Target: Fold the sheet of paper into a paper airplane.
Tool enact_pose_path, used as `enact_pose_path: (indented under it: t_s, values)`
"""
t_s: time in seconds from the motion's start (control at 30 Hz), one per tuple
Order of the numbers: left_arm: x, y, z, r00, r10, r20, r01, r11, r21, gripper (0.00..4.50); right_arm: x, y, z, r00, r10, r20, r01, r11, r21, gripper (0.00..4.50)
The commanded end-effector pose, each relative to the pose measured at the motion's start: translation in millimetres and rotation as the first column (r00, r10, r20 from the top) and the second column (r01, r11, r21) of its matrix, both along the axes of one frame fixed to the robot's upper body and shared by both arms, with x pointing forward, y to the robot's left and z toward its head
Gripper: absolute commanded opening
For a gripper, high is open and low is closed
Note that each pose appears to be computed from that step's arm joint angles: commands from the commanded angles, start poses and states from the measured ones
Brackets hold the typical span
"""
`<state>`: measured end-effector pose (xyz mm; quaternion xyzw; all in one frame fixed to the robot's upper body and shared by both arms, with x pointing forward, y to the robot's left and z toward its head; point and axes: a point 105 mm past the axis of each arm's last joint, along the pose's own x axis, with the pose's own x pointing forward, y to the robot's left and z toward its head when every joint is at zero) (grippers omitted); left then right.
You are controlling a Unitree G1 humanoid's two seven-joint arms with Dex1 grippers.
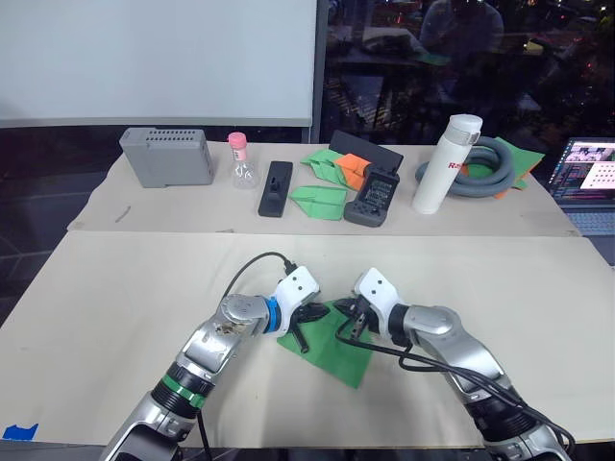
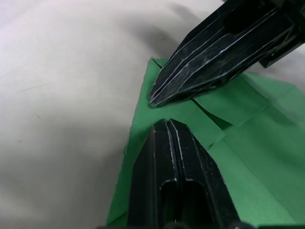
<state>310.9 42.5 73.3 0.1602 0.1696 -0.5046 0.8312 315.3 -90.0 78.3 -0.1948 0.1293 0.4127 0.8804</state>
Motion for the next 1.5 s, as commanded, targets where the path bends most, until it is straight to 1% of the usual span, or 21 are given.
enact_pose_path:
  t_s: [0.03,0.1,0.2,0.27,0.37,0.43,0.5,0.67,0.87,0.97,1.03,1.27,1.43,1.5]
  values:
    - [-1.1,13.4,-23.5,0.999,0.021,-0.039,-0.017,0.995,0.097,0.03,4.7,-28.5,-2.2,0.993,-0.114,0.0,0.114,0.993,-0.028,0.0]
    - [-0.5,13.6,-23.4,0.999,0.021,-0.039,-0.017,0.995,0.094,0.03,4.7,-31.1,-0.1,0.992,-0.126,0.004,0.126,0.992,-0.011,0.0]
    - [-0.8,7.6,-18.7,0.999,-0.002,-0.044,0.004,0.999,0.05,0.03,5.5,-38.6,20.3,0.988,-0.134,0.071,0.132,0.991,0.031,0.0]
    - [-3.2,0.7,-13.9,0.998,-0.031,-0.057,0.031,1.0,-0.002,0.03,0.5,-50.9,27.0,0.988,-0.132,0.079,0.129,0.991,0.037,0.0]
    - [-3.6,-2.4,-12.4,0.997,-0.051,-0.059,0.05,0.999,-0.014,0.03,-11.9,-69.8,23.1,0.993,-0.104,0.048,0.104,0.994,-0.01,0.0]
    - [-2.1,-3.0,-11.4,0.997,-0.05,-0.054,0.049,0.999,-0.018,0.03,-17.5,-76.7,18.9,0.996,-0.084,0.027,0.085,0.996,-0.037,0.0]
    - [-0.3,-3.3,-10.5,0.998,-0.049,-0.049,0.048,0.999,-0.022,0.03,-20.5,-79.2,10.6,0.999,-0.047,0.026,0.05,0.994,-0.096,0.0]
    - [-0.8,-6.4,-11.5,0.996,-0.068,-0.05,0.067,0.998,-0.019,0.03,-26.1,-65.9,-0.1,0.999,0.04,0.011,-0.038,0.994,-0.105,0.0]
    - [-2.0,-8.3,-13.4,0.996,-0.071,-0.049,0.071,0.997,-0.019,0.03,-30.8,-46.6,1.1,0.99,0.14,0.003,-0.139,0.986,-0.096,0.0]
    - [-3.1,-9.4,-14.5,0.996,-0.073,-0.049,0.072,0.997,-0.019,0.03,-32.2,-40.8,1.3,0.986,0.166,-0.015,-0.167,0.983,-0.079,0.0]
    - [-3.5,-10.3,-14.6,0.996,-0.075,-0.048,0.074,0.997,-0.019,0.03,-32.0,-39.2,1.9,0.985,0.17,-0.021,-0.171,0.984,-0.057,0.0]
    - [-5.7,-9.3,-17.6,0.996,-0.069,-0.049,0.068,0.998,-0.015,0.03,-29.6,-37.0,17.8,0.985,0.169,-0.03,-0.166,0.982,0.087,0.0]
    - [-6.1,-9.9,-17.7,0.997,-0.067,-0.049,0.067,0.998,-0.015,0.03,-28.2,-33.4,25.3,0.986,0.167,-0.032,-0.16,0.976,0.146,0.0]
    - [-6.4,-10.3,-17.6,0.997,-0.068,-0.048,0.067,0.998,-0.016,0.03,-28.2,-31.2,25.6,0.985,0.17,-0.034,-0.163,0.975,0.149,0.0]
